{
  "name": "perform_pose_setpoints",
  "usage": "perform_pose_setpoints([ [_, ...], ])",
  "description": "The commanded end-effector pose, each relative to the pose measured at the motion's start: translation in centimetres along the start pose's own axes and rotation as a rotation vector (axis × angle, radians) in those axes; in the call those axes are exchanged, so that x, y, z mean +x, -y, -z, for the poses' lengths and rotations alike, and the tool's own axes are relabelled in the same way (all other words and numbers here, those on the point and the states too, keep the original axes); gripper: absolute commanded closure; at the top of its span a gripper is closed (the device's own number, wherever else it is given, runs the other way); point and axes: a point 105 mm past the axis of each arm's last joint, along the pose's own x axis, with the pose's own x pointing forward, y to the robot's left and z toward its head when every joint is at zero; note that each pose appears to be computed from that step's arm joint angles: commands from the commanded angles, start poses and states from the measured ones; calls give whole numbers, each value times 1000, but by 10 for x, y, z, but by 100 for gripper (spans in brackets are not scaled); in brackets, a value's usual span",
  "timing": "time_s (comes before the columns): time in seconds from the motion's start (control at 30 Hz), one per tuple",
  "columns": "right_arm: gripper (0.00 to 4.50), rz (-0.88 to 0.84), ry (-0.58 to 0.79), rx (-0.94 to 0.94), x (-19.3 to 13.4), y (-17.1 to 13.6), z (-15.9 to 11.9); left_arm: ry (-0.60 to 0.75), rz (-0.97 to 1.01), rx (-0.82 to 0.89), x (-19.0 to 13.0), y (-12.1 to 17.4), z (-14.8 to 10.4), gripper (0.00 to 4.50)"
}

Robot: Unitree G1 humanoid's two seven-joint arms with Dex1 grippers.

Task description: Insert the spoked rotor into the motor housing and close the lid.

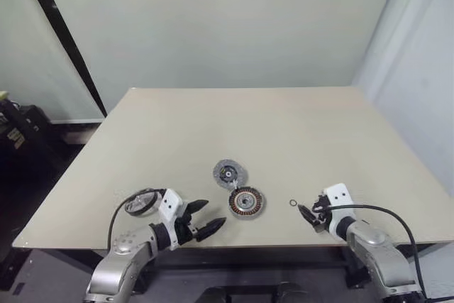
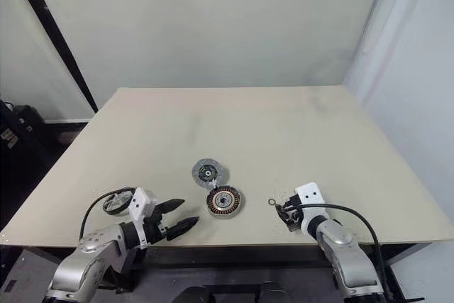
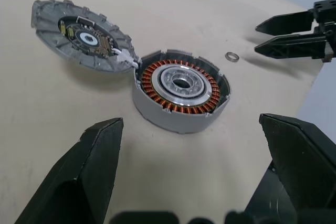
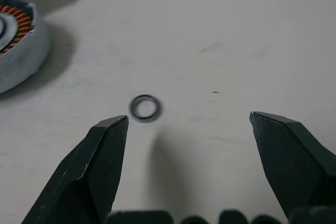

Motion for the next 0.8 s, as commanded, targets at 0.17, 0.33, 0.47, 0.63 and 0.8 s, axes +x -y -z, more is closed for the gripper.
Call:
perform_pose_setpoints([
  [0.17,46,-39,22,-9,19,-7,-16,41,25,45,6,3,-12,6],
  [0.33,46,-60,2,-21,24,-11,-12,36,31,44,7,7,-10,6],
  [0.47,46,-70,-6,-19,25,-14,-9,34,27,39,6,9,-8,6],
  [0.63,46,-73,-13,-18,28,-15,-7,29,22,32,5,11,-4,6],
  [0.8,172,-74,-15,-20,30,-17,-6,30,20,29,6,13,-2,0],
])
